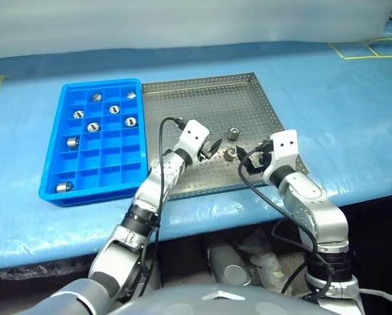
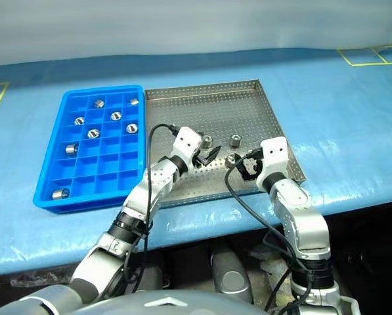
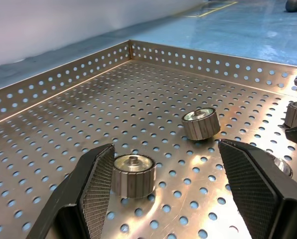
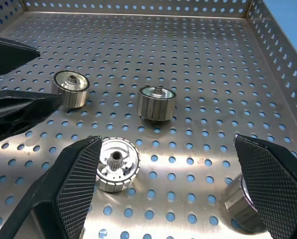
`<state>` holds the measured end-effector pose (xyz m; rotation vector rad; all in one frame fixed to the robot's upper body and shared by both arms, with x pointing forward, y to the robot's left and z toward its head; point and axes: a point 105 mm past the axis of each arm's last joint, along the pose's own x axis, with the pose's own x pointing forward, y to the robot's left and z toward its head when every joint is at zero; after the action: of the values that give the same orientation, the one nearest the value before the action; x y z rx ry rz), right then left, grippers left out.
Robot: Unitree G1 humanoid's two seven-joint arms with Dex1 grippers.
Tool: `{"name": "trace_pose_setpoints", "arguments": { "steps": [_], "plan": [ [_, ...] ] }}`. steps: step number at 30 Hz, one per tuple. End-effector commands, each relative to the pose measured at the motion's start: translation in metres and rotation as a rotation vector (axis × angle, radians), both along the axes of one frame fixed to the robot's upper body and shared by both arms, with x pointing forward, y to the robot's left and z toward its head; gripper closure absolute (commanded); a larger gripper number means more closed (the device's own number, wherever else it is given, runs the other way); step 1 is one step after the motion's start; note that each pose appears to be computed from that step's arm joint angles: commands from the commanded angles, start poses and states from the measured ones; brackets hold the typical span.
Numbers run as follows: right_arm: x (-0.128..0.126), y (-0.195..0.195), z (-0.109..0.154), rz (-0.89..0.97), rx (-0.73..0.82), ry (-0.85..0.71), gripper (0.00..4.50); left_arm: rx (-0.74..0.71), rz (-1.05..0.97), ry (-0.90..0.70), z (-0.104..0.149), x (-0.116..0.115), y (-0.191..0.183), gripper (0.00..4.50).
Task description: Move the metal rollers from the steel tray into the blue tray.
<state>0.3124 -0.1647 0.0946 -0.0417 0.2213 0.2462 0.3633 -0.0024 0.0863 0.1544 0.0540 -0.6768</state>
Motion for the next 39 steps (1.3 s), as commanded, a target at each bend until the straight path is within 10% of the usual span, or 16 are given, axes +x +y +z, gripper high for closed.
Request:
{"name": "trace_pose_setpoints", "arguments": {
  "steps": [1,28,34,39],
  "plan": [
    [-0.005,-0.007,0.022,-0.019,0.000,-0.090,0.00,-0.019,0.105,-0.033,0.011,0.017,0.004,0.85],
    [-0.019,-0.018,0.022,-0.072,0.000,-0.097,0.00,-0.039,0.349,0.158,-0.025,0.034,0.017,0.85],
    [-0.017,-0.016,0.021,-0.060,0.001,-0.093,0.00,-0.022,0.359,0.197,-0.035,0.029,0.022,2.75],
    [-0.016,-0.016,0.021,-0.056,-0.001,-0.092,0.00,-0.026,0.368,0.195,-0.034,0.027,0.024,2.76]
  ]
}}
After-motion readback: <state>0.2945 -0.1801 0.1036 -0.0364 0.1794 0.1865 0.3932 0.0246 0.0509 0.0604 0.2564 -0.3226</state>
